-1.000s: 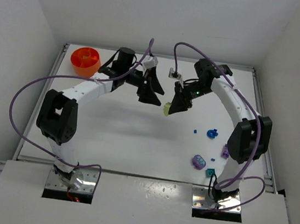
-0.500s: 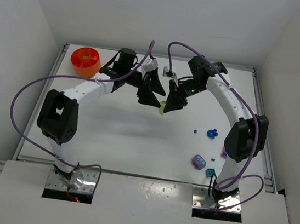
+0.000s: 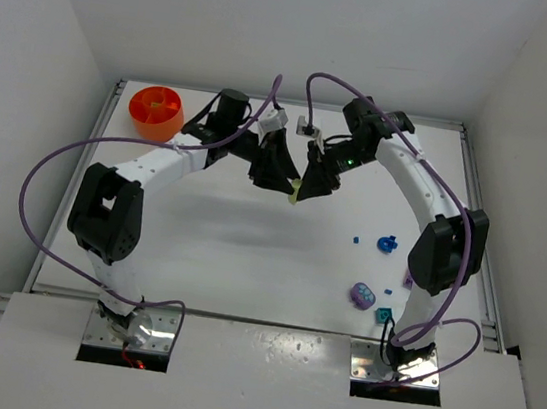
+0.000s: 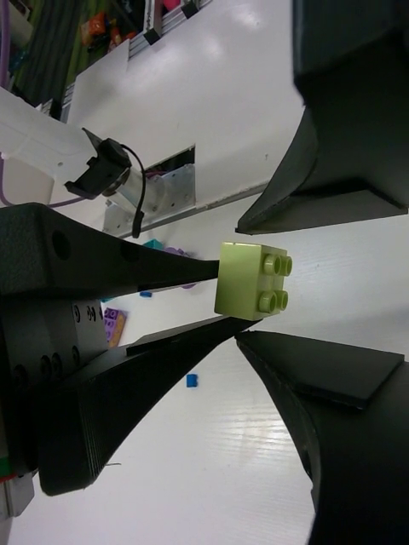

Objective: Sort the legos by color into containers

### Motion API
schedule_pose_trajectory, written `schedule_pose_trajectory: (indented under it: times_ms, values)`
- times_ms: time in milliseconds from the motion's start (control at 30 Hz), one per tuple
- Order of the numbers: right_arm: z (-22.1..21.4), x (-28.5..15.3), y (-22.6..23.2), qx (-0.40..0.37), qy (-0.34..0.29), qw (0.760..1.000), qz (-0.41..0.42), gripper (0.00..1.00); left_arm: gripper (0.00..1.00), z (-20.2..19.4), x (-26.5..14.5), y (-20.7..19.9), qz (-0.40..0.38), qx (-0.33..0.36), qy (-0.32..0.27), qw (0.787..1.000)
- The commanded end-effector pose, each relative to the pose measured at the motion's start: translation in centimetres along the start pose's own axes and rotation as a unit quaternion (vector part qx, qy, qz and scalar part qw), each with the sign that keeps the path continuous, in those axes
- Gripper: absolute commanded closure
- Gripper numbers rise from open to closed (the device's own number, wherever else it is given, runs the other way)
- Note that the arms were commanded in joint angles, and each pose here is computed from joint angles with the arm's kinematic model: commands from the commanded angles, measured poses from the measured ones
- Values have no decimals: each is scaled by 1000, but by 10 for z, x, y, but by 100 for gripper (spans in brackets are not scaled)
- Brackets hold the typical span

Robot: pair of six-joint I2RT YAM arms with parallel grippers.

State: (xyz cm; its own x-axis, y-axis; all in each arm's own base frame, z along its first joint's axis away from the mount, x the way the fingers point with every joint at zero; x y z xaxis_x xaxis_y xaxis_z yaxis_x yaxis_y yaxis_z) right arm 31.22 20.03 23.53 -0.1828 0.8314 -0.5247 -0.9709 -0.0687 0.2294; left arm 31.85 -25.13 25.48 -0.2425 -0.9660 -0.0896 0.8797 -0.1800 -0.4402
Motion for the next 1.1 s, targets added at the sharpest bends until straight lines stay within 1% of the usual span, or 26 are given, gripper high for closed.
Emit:
schedule_pose_trajectory:
  times_ms: [0,67,100,133,167,200,233,267,367,433,467,500,533,567,600,633,667,700,733,767,800,867,900,933,1000,1067]
  values:
    - [15,-1,-6,-30,-22,999,-6,97,46,9,4,-13,-32,43,-2,999]
    - [15,-1,-5,-24,-22,999,-5,97,51,9,4,-13,-32,43,-2,999]
    - [16,-1,-6,-28,-23,999,-7,97,58,12,4,-14,-32,47,-3,998]
    - [15,-1,-7,-28,-19,999,-11,97,61,10,5,-11,-32,43,-2,999]
    - [14,-1,-8,-28,-15,999,-13,93,65,9,5,-11,-32,38,-1,999]
    - [15,-1,-9,-25,-17,999,-15,86,69,9,5,-12,-37,38,-1,999]
    - [14,-2,-9,-20,-13,1000,-18,69,75,12,5,-13,-37,43,-2,998]
    - [13,-2,-10,-20,-8,1000,-22,60,78,12,5,-12,-32,43,-2,999]
    - [11,-8,-3,-35,7,999,-36,48,84,11,0,-8,-15,31,-3,999]
    - [6,-13,0,-36,15,998,-46,44,86,12,-11,-3,5,18,-9,1000]
    - [-2,-17,-2,-31,28,997,-59,43,89,13,-17,0,18,17,-12,1000]
    - [-1,-22,2,-42,35,996,-75,42,89,17,-30,5,37,7,-21,999]
    - [-15,-22,4,-37,63,994,-86,42,91,22,-37,8,57,3,-26,998]
    - [-22,-25,4,-33,76,992,-98,42,93,22,-45,11,73,-6,-31,997]
    - [-25,-28,6,-39,87,989,-112,40,93,28,-62,16,99,-22,-44,994]
    - [-44,-27,8,-24,123,985,-122,40,93,35,-72,22,136,-27,-53,989]
    - [-53,-30,7,-19,138,981,-135,40,94,35,-81,28,161,-41,-59,984]
    - [-65,-35,8,-6,160,974,-160,40,97,46,-101,31,194,-44,-76,977]
    - [-69,-37,8,-1,172,970,-175,40,98,51,-115,40,257,-58,-90,961]
    - [-74,-42,8,8,181,964,-196,40,100,58,-128,44,296,-63,-100,948]
    - [-83,-48,4,17,203,953,-226,40,100,64,-151,47,336,-61,-113,933]
    - [-85,-59,7,26,213,939,-269,40,100,79,-183,56,434,-52,-140,889]
    - [-95,-63,5,31,238,924,-299,39,100,82,-197,59,476,-55,-152,865]
    - [-100,-68,8,37,249,917,-310,39,100,89,-224,61,543,-42,-173,820]
    - [-115,-77,11,45,280,897,-339,38,100,95,-248,61,598,-39,-193,777]
    - [-118,-83,8,29,272,884,-379,38,100,93,-280,74,649,-51,-191,735]
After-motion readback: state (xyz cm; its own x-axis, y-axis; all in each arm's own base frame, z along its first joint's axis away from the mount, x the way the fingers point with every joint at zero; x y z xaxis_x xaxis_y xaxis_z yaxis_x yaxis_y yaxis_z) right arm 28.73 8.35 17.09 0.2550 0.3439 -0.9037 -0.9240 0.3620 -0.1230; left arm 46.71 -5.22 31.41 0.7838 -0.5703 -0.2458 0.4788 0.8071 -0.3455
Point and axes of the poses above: each gripper's point midway between its finger pads, its own x axis out along the fingers, its own y axis along the line the jaws close on, z = x × y, the point moved 7 cm from there along -x, back along the fingers, and after that the axes turned 9 degrees about -x, right-handed, at the moved point
